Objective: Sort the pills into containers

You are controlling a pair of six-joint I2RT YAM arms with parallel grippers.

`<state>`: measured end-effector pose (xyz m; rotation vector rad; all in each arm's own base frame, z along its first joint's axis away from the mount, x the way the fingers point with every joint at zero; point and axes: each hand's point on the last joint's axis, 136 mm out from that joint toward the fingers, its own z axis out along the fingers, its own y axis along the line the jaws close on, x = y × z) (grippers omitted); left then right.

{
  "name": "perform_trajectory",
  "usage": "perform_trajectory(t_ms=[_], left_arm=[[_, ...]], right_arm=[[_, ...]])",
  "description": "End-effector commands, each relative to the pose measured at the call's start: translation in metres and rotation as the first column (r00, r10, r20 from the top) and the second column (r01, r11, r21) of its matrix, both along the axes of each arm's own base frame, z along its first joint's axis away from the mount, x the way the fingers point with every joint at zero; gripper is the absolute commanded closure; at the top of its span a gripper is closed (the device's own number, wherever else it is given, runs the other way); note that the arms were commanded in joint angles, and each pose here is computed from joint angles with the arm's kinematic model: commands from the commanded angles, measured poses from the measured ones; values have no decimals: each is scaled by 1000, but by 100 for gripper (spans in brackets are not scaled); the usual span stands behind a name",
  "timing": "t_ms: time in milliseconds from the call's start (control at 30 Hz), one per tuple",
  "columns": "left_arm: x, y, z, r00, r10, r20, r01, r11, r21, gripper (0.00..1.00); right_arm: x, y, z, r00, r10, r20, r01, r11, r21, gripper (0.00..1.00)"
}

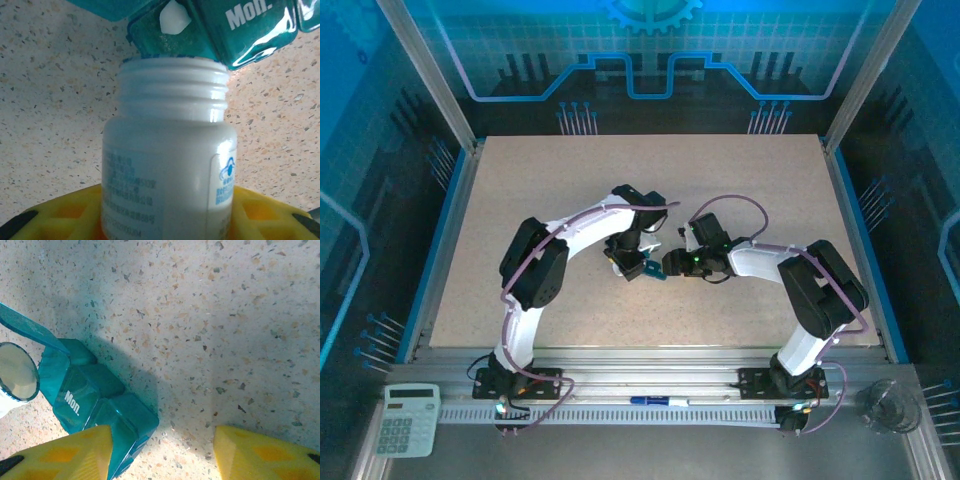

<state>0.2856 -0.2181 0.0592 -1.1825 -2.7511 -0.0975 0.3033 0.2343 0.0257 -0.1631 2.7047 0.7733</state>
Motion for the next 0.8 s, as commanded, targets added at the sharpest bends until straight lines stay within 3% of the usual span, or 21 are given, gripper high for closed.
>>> perform_trajectory(t_ms=[0,767], left_arm=[[-3,0,1,1000,-10,-18,10,999,33,100],[2,-1,7,999,-46,8,45,996,82,100]], right_arm=[[-2,-1,-11,1000,3,-30,-3,1000,-6,42],[-3,-1,-13,999,1,-37,-1,1000,-6,42]])
